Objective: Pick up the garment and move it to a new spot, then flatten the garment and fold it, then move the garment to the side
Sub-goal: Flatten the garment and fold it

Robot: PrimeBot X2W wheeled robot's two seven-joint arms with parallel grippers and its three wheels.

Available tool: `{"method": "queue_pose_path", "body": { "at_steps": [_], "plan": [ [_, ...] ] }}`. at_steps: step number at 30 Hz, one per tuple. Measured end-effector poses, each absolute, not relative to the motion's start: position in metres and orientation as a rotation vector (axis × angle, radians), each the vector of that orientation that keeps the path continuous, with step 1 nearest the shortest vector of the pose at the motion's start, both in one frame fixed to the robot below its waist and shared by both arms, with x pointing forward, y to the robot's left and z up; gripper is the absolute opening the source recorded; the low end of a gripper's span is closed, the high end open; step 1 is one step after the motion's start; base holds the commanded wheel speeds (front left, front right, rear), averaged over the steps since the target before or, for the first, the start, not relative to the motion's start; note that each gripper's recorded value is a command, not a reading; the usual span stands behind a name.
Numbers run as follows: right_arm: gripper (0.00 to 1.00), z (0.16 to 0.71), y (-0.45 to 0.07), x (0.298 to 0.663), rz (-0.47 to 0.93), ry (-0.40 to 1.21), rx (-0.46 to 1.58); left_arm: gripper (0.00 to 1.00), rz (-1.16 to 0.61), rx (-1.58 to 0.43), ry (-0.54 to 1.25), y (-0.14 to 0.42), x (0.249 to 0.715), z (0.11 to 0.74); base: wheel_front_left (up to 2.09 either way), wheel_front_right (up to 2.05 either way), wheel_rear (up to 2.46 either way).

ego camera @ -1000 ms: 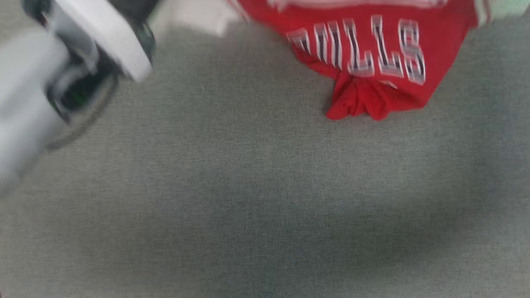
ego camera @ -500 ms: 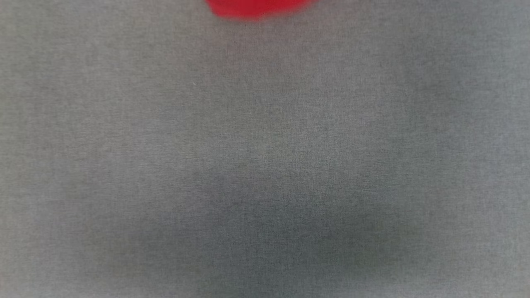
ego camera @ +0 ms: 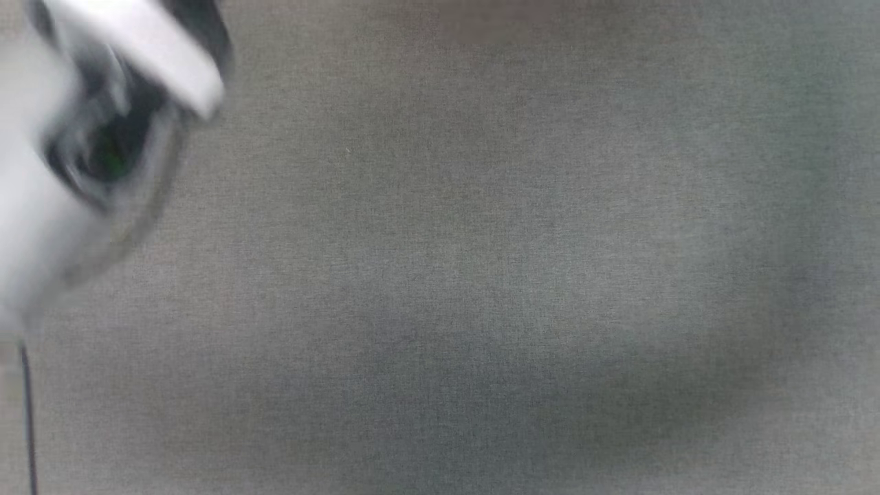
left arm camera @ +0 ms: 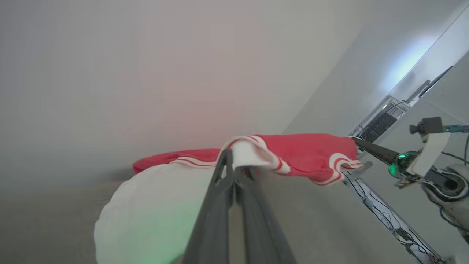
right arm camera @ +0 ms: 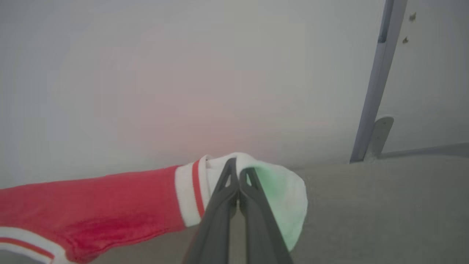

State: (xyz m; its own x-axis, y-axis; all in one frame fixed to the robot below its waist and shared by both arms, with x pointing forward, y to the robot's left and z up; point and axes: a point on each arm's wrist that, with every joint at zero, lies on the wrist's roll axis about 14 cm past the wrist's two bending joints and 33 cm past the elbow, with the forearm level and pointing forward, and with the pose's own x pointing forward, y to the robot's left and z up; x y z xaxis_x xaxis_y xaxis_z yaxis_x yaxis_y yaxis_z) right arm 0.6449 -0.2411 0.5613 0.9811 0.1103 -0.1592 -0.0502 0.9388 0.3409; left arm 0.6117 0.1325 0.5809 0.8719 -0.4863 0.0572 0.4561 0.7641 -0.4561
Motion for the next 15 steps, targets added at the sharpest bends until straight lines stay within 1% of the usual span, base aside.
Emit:
{"method": "queue_pose_path", "body": {
  "at_steps": [4, 7, 10, 13, 14, 15],
  "plan": [
    [0.00, 0.496, -0.239, 0.593, 0.115, 0.354, 0.355, 0.00, -0.556, -0.522, 0.211, 0.120, 0.562, 0.525, 0.00, 0.00, 0.00],
    [0.00, 0.463, -0.234, 0.549, 0.149, 0.474, 0.361, 0.00, -0.547, -0.545, 0.307, 0.123, 0.528, 0.491, 0.00, 0.00, 0.00],
    [0.00, 0.444, -0.234, 0.508, 0.170, 0.563, 0.365, 0.00, -0.547, -0.567, 0.381, 0.123, 0.495, 0.468, 0.00, 0.00, 0.00],
    [0.00, 0.436, -0.233, 0.474, 0.187, 0.625, 0.370, 0.00, -0.546, -0.582, 0.433, 0.123, 0.464, 0.454, 0.00, 0.00, 0.00],
    [0.00, 0.427, -0.231, 0.451, 0.201, 0.686, 0.336, 0.00, -0.531, -0.572, 0.468, 0.130, 0.445, 0.442, 0.00, 0.00, 0.00],
    [0.00, 0.421, -0.232, 0.439, 0.204, 0.724, 0.314, 0.00, -0.527, -0.561, 0.484, 0.133, 0.437, 0.437, 0.00, 0.00, 0.00]
  ]
}}
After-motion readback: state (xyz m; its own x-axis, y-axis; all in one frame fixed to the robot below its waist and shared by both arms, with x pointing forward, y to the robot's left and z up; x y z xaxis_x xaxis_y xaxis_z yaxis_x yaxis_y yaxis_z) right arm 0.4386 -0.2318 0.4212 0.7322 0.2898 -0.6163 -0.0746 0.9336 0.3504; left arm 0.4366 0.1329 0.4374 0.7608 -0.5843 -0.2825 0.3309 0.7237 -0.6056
